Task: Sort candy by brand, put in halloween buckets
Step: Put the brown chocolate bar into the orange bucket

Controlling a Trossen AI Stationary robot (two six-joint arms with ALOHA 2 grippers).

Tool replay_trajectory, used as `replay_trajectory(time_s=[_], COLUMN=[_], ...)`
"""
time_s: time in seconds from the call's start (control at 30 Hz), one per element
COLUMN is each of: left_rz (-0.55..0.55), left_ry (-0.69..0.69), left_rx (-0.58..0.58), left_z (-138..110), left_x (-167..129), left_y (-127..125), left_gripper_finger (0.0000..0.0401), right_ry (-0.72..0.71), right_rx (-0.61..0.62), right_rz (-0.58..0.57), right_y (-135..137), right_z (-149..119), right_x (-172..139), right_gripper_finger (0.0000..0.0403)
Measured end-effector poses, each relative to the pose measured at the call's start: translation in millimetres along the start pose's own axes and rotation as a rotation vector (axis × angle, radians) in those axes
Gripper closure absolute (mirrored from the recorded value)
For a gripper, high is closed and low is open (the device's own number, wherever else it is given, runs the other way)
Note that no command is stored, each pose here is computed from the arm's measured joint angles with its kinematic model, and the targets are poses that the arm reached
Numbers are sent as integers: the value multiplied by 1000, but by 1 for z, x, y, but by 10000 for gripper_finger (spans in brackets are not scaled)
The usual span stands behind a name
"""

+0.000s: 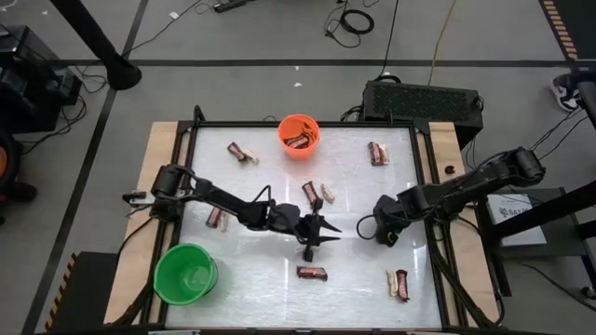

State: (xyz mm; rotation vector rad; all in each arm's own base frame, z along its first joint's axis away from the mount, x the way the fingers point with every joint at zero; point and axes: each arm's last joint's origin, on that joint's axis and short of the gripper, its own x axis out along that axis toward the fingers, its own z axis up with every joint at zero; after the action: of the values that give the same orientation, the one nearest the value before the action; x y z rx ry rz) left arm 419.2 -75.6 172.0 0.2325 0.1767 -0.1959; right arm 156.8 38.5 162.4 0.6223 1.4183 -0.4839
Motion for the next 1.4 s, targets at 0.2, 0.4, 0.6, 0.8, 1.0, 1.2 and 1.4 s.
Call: replay_trajectory(time_s=[0.2,0.4,0.6,0.8,1.0,1.2,1.4], left_rz=[21,62,45,43,60,151,142], left_ry=[24,118,151,179,251,297,321], left_rx=[-31,-57,-53,-55,-53,-43,-61], left_z=[-8,-23,-38,-42,-30,-27,-36], left_x=[5,8,21,51,82,93,98], left_y=[0,7,2,3,12,27,37], left_gripper_finger=[305,305,305,305,305,305,292], right_ry=[-91,-186,-295,-262,-196,-200,-182], right_rx=[-30,-44,-152,-173,-90,-21,-37], right_rz=[18,172,301,240,35,-66,-48], right_y=[4,20,36,28,10,2,8], right_z=[5,14,20,15,6,3,1], right_x=[0,-3,-7,-7,-4,-3,1], right_gripper_finger=[403,403,403,403,403,403,403])
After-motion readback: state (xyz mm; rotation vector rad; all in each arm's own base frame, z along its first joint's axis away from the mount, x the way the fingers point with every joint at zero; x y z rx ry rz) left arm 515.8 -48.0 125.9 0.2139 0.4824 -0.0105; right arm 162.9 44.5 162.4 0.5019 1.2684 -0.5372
